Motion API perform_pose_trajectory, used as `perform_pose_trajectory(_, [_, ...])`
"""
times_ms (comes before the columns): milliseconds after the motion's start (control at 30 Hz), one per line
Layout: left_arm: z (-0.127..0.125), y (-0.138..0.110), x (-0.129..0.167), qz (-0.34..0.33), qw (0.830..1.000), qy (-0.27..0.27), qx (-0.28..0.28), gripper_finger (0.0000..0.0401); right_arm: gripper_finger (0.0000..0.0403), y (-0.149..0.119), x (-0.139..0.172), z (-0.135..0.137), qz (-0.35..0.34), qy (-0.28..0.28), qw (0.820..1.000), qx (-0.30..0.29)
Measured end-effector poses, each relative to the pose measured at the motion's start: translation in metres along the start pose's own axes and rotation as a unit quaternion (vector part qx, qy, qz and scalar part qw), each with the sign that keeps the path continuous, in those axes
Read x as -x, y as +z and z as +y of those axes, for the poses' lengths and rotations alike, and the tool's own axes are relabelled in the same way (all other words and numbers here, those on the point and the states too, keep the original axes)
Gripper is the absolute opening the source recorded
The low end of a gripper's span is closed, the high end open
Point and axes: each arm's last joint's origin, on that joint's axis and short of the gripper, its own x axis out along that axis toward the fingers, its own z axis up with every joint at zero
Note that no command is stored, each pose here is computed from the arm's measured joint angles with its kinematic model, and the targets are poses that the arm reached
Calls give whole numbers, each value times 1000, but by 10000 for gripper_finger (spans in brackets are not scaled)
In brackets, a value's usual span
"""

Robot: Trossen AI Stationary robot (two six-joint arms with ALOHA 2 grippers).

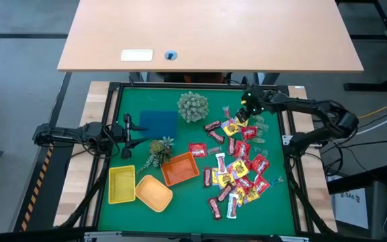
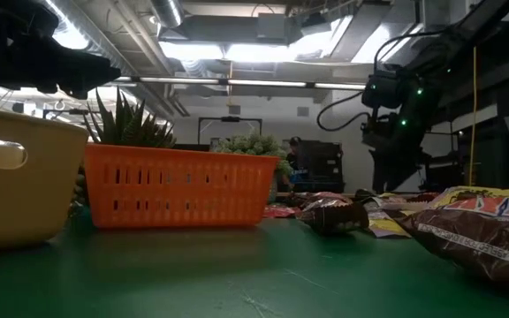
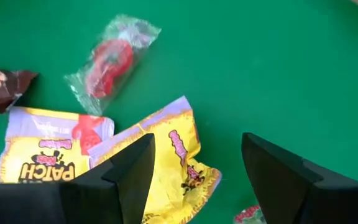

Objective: Sort candy
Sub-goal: Put the yellow candy into the blue bin

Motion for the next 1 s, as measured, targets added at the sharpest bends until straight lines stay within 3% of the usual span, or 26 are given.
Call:
perform_pose_trajectory(367, [0,0,0,1,1000,0,0,179,224,-4,-21,0,45,10,999,6])
perform_pose_trajectory(533, [0,0,0,1,1000,0,0,179,162,-5,-23,1,50,23,998,8])
perform_pose_trajectory(800, [0,0,0,0,1000,0,0,179,22,-5,-23,2,52,40,997,32])
perform_pose_trajectory(867, [0,0,0,1,1000,0,0,179,8,-5,-23,2,52,41,997,41])
perform_pose_trajectory(1000, [0,0,0,1,1000,2,0,179,18,-5,-21,2,49,42,997,43])
